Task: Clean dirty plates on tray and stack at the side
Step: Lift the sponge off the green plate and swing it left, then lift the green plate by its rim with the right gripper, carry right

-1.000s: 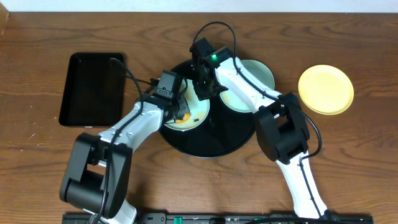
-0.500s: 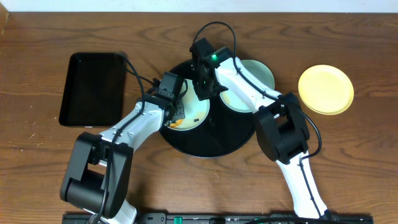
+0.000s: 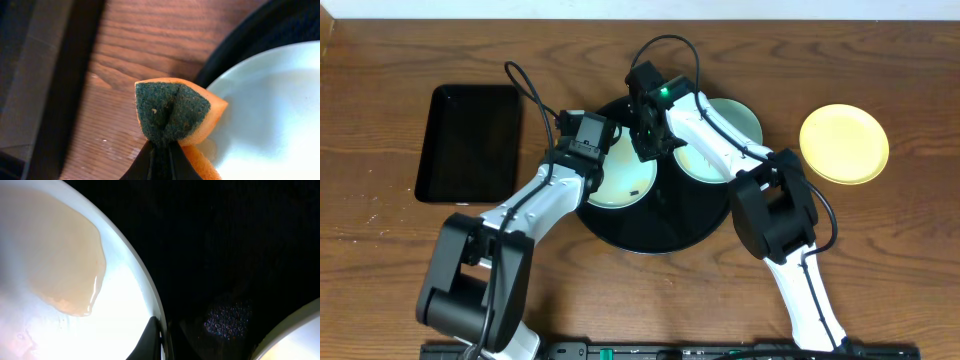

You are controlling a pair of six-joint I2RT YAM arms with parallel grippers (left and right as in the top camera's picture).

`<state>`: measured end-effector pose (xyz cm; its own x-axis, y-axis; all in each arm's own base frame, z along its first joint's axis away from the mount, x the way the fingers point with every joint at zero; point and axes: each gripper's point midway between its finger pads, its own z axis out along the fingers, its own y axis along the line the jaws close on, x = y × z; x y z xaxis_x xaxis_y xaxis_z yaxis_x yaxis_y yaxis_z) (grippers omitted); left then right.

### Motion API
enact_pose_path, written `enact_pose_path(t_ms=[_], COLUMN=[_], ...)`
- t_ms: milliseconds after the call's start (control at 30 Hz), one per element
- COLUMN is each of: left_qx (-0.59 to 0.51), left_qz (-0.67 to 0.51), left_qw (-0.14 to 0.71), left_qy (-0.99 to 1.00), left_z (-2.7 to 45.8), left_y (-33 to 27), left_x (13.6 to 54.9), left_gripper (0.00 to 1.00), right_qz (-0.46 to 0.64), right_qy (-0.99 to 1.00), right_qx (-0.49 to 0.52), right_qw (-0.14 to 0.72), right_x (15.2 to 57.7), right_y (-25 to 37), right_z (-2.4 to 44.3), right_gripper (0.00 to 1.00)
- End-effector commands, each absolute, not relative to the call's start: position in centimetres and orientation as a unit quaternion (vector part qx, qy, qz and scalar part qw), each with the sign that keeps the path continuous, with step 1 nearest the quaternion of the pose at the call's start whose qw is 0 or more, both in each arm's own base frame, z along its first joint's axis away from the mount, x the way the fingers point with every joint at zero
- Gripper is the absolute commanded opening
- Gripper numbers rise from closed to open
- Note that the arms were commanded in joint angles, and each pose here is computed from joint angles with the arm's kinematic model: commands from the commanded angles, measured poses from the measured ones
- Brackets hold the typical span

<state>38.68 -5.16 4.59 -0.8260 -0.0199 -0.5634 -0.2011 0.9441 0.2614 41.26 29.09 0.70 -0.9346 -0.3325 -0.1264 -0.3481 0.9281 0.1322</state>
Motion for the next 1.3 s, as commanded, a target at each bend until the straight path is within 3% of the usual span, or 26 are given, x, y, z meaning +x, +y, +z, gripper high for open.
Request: enact_pose_path(t_ms=[0,267,567,833,1267], left_qx=[-0.082,-0.129,-0.120,-0.183,-0.183], left_qz=[0.156,0.014,0.037,0.019,0.020], left_qw=[0.339,0.397,0.305,0.302,0.300], left_qy=[0.924,0.909,0.944,0.936,0.936], left_z=[9.0,16.3,13.3,13.1,13.1], left_y=[-4.3,-6.4,-5.6,-5.6,-5.6], left_x=[39.2,37.6,33.5,33.2,33.2], left_gripper=[0.08,0.08,0.08,0.08,0.08], right_qz=[0.056,0.041,-0.044,-0.149,-0.297], right_qy=[0.982,0.982,0.971,0.947,0.888], right_qx=[-0.179,-0.172,-0.172,-0.158,-0.178], right_qw=[0.033,0.068,0.162,0.236,0.302], right_x=[40.0,42.3,46.0,47.2,45.8], right_y=[29.1,28.7,26.9,24.5,24.2], right_z=[-1.1,1.9,10.1,16.5,21.4], right_gripper=[0.01,0.01,0.01,0.01,0.01])
